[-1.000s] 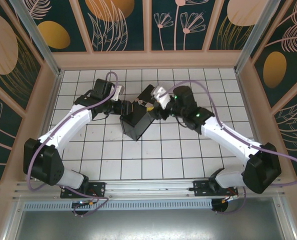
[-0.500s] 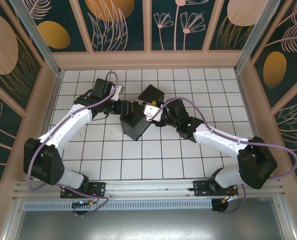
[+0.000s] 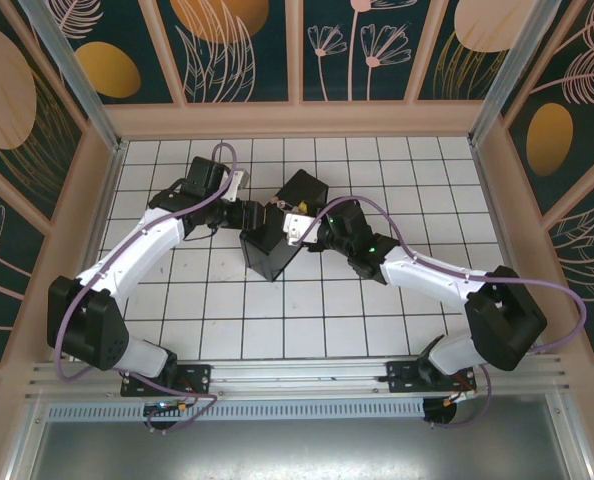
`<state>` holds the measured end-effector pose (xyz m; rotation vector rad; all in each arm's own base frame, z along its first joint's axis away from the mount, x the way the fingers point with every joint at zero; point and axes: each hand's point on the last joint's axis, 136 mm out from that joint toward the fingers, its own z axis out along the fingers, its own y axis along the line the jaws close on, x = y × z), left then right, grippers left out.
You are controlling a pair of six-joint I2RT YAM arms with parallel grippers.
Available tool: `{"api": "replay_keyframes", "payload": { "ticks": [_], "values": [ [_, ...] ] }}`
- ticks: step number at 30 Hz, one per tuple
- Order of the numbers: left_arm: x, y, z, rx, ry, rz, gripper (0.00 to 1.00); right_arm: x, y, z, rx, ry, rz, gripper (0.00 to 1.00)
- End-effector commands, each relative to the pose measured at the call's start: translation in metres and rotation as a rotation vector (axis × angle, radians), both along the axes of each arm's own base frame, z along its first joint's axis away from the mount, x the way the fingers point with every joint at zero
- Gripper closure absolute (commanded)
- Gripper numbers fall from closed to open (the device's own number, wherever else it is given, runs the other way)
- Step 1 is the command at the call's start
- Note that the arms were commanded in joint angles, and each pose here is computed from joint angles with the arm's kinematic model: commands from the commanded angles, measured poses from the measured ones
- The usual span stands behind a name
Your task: Unlock the padlock with the key
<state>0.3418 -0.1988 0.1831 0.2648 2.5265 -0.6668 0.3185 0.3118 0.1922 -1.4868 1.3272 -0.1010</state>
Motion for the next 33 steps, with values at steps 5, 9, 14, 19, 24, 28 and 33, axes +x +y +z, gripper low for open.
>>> {"api": "replay_keyframes", "payload": {
  "ticks": [5,9,14,19,24,28,33],
  "values": [
    [0.002,0.006,-0.003,0.023,0.005,0.007,0.38,-0.005,0.003,0.039,0.128,0.023,0.019,0.56],
    [0.003,0.006,-0.002,0.022,0.004,0.005,0.38,-0.006,-0.001,0.044,0.183,0.075,0.014,0.57],
    [0.003,0.005,-0.001,0.016,0.003,0.006,0.39,-0.001,-0.003,0.039,0.186,0.101,-0.004,0.60],
    [0.003,0.005,0.000,0.016,0.000,0.006,0.39,0.000,-0.002,0.026,0.120,0.091,0.000,0.54],
    [0.003,0.005,0.000,0.017,-0.002,0.002,0.39,0.004,-0.001,0.017,0.070,0.074,0.000,0.50],
    [0.003,0.005,0.000,0.017,-0.003,0.002,0.39,0.010,0.002,0.010,0.037,0.054,-0.004,0.53],
    [0.002,0.006,-0.001,0.020,-0.002,0.004,0.39,0.011,0.006,0.014,0.050,0.042,0.005,0.66]
  ]
}}
